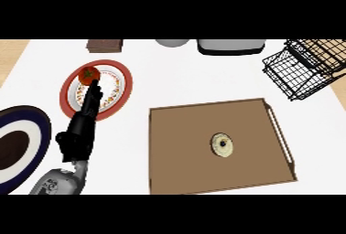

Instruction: Pick the cupcake from the tray and place it in the tiered basket

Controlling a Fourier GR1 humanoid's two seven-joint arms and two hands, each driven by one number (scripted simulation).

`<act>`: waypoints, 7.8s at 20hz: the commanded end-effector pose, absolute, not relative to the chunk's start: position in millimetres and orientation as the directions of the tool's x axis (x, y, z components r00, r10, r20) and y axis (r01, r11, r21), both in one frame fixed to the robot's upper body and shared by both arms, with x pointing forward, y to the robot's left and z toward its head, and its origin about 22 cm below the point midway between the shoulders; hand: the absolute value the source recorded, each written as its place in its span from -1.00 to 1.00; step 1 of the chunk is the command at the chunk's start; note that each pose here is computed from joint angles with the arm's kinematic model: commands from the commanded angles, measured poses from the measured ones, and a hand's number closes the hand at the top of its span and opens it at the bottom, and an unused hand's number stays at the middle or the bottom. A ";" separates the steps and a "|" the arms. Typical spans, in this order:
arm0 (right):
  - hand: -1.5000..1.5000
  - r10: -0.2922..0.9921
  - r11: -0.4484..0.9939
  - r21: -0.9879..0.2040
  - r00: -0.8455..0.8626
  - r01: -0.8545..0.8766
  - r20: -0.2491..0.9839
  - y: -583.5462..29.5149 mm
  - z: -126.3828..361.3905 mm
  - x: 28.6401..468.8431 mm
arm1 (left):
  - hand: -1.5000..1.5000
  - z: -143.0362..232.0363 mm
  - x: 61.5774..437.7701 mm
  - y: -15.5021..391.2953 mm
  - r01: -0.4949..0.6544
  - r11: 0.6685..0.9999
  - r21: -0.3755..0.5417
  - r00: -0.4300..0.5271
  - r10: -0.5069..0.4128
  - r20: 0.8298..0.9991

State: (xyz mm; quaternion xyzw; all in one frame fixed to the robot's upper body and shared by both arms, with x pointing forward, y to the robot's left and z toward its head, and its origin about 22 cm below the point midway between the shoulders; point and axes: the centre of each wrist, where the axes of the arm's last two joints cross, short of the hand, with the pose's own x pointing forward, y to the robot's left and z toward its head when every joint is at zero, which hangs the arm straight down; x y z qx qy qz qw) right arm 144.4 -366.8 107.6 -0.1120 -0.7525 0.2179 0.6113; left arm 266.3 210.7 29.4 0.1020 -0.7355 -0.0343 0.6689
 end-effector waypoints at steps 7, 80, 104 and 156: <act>-1.00 0.806 0.577 -0.806 -0.068 -0.137 0.588 -287.4 194.3 123.0 | 0.00 32.4 274.2 208.5 -0.065 0.980 0.186 -0.091 -0.192 0.977; -1.00 0.960 0.278 -0.879 0.104 -0.387 0.258 -173.0 94.2 207.9 | 0.00 38.5 282.7 194.2 -0.065 0.979 0.195 -0.109 -0.201 0.974; -1.00 0.949 0.315 -0.857 0.133 -0.409 0.286 -165.7 49.2 234.1 | 0.00 30.3 279.9 190.9 -0.062 0.982 0.180 -0.083 -0.184 0.979; 1.00 0.991 0.011 -0.998 -0.134 0.060 0.003 -446.3 271.0 247.7 | 0.00 30.2 273.2 212.4 -0.077 0.977 0.200 -0.091 -0.206 0.974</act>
